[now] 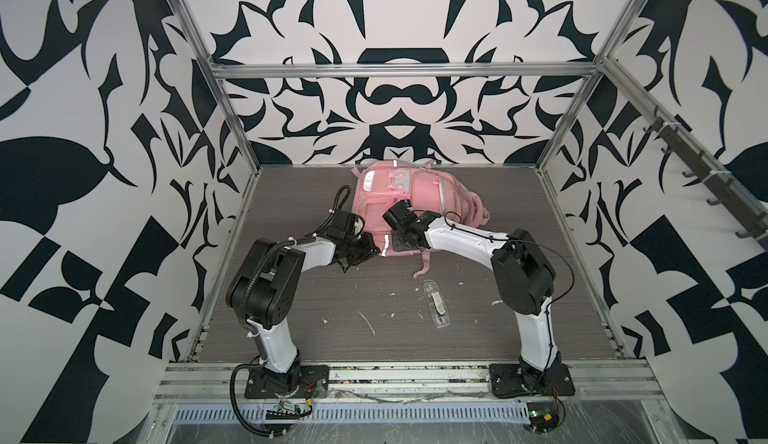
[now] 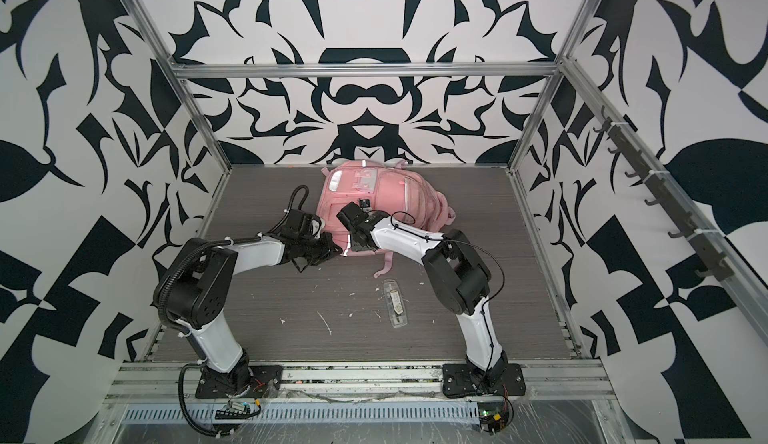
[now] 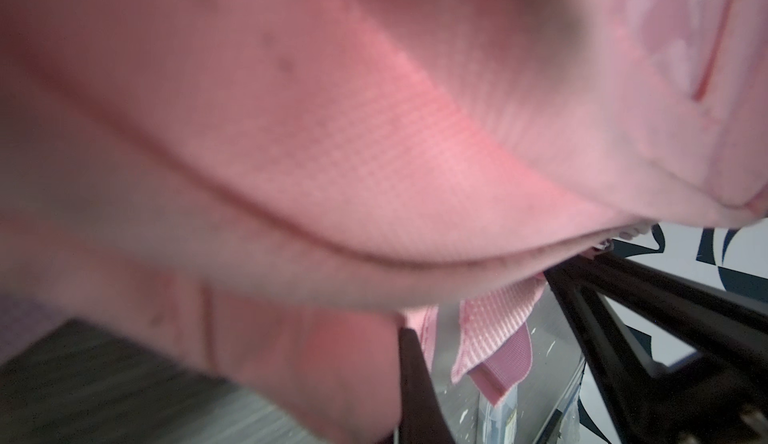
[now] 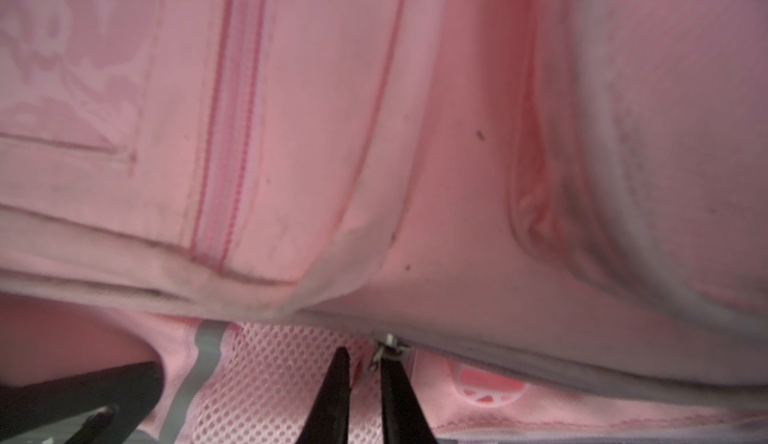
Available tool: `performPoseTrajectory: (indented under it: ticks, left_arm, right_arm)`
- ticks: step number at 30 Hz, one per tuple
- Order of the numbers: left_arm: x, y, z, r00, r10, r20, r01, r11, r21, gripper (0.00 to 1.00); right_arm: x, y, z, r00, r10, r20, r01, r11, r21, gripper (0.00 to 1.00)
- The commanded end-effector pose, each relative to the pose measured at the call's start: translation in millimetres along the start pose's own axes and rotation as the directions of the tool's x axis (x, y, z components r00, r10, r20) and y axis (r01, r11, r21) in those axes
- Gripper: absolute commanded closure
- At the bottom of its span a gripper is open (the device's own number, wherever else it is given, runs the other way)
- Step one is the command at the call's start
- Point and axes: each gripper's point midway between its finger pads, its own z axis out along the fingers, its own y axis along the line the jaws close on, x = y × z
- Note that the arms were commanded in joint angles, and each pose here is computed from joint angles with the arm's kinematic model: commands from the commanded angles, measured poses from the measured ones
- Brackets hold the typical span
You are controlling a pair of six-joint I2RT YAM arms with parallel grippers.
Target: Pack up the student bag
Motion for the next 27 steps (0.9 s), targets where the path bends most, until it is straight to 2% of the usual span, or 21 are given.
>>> performPoseTrajectory:
  ticks: [1,10,27]
  left_arm:
    - [18,10,2,0.997,-0.035,-0.066,0.034,0.999,-0.015,0.99]
    - [17,11,2,0.997,-0.037,-0.066,0.036,0.999,-0.014,0.99]
    - [19,14,4,0.997,-0.039,-0.073,0.038,0.999,-0.016,0.99]
  right_arm:
    - [-8,6,-3,1.0,0.002,0.023,-0.001,1.0,-0.015,0.82]
    - [-3,4,1,1.0,0.005,0.016,-0.005,1.0,-0.01,0.86]
    - [1,5,11,1.0,0.008,0.025,-0.007,1.0,-0.024,0.84]
